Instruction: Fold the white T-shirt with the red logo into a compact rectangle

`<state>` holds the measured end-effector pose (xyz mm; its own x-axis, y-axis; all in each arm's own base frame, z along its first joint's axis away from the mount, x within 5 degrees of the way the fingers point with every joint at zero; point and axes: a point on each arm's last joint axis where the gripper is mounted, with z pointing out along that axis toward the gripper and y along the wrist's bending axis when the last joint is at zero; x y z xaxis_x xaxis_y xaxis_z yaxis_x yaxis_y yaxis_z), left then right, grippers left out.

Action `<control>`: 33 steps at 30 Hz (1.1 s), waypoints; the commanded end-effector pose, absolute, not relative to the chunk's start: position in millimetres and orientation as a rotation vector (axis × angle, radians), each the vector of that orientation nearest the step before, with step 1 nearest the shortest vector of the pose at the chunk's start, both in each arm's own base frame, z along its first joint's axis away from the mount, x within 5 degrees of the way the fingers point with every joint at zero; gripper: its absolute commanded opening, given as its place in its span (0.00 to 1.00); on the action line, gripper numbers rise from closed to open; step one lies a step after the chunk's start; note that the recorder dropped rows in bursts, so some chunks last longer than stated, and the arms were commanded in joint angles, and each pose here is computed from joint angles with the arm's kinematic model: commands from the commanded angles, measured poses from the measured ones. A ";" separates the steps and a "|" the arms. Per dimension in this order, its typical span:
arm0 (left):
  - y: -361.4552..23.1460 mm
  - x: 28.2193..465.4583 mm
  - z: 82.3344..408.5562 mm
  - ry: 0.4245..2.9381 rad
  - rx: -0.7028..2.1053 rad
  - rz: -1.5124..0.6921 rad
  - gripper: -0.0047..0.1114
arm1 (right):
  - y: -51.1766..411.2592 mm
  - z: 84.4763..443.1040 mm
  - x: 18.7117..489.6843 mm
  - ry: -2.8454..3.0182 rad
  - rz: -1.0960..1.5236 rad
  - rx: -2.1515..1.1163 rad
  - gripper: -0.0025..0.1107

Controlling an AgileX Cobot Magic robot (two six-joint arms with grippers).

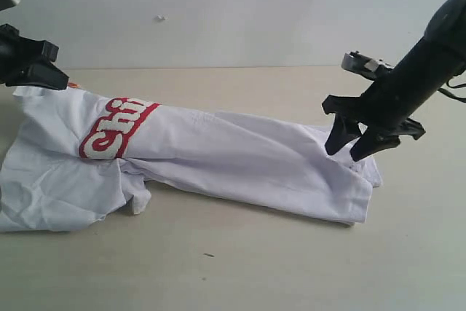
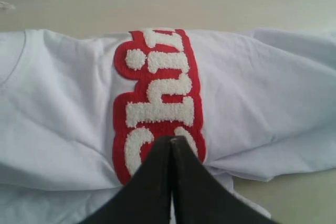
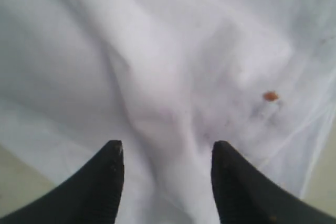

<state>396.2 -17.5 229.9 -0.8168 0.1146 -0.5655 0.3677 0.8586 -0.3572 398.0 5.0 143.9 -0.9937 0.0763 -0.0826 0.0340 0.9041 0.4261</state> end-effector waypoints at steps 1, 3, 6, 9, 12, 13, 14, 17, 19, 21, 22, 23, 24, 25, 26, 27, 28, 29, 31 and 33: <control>-16.7 394.7 232.1 2.479 0.341 -0.628 0.04 | 21.2 143.9 388.8 3.030 0.893 -0.064 0.32; -17.2 394.0 232.0 2.483 0.346 -0.637 0.04 | 19.5 142.1 387.4 3.054 0.844 -0.103 0.27; -18.2 392.4 231.8 2.493 0.358 -0.656 0.04 | 15.6 140.8 385.4 3.088 0.773 -0.141 0.33; -18.4 392.3 231.8 2.494 0.359 -0.658 0.04 | 10.2 149.3 385.9 3.078 0.676 -0.113 0.51; -18.2 392.6 231.8 2.492 0.357 -0.654 0.04 | -2.3 160.2 387.6 3.063 0.459 -0.004 0.62; -18.0 392.8 231.9 2.490 0.355 -0.652 0.04 | -7.8 162.6 387.9 3.061 0.381 0.052 0.61; -17.8 393.1 231.9 2.489 0.353 -0.648 0.04 | -11.9 163.1 388.6 3.054 0.342 0.103 0.59; -17.8 393.1 231.9 2.489 0.353 -0.648 0.04 | -20.8 162.4 392.0 3.009 0.384 0.187 0.56; -17.8 393.1 231.9 2.489 0.353 -0.648 0.04 | -20.7 159.7 395.7 2.965 0.501 0.205 0.56; -17.8 393.1 231.9 2.489 0.353 -0.648 0.04 | -16.7 155.2 398.7 2.932 0.622 0.193 0.56; -17.8 393.1 231.9 2.489 0.353 -0.648 0.04 | -15.5 151.9 400.2 2.919 0.673 0.189 0.56; -17.8 393.1 231.9 2.489 0.353 -0.648 0.04 | -13.7 146.9 401.6 2.914 0.709 0.189 0.56; -17.9 393.0 231.9 2.489 0.354 -0.649 0.04 | -13.1 143.3 402.2 2.916 0.723 0.193 0.56; -17.9 393.0 231.9 2.489 0.354 -0.649 0.04 | -12.9 136.2 402.6 2.930 0.734 0.202 0.56; -17.9 393.0 231.9 2.489 0.354 -0.649 0.04 | -13.6 130.5 402.8 2.943 0.725 0.201 0.56; -17.9 393.0 231.9 2.489 0.354 -0.649 0.04 | -14.1 125.7 403.3 2.951 0.718 0.204 0.56; -17.9 393.0 231.9 2.489 0.354 -0.649 0.04 | -14.4 121.2 403.9 2.955 0.715 0.211 0.56; -17.9 393.0 231.9 2.489 0.354 -0.649 0.04 | -14.7 117.9 404.6 2.959 0.714 0.215 0.56; -17.8 393.1 231.9 2.488 0.353 -0.647 0.04 | -14.7 115.9 406.5 2.960 0.719 0.217 0.56; -17.5 393.6 232.0 2.485 0.349 -0.642 0.04 | -14.5 120.8 409.3 2.956 0.730 0.201 0.56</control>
<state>394.2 -18.8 229.6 -0.8244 0.1235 -0.5524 0.3761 0.8489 -0.3715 403.4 -12.7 114.4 -0.9870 0.1583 -0.0259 0.1286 0.8777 0.4617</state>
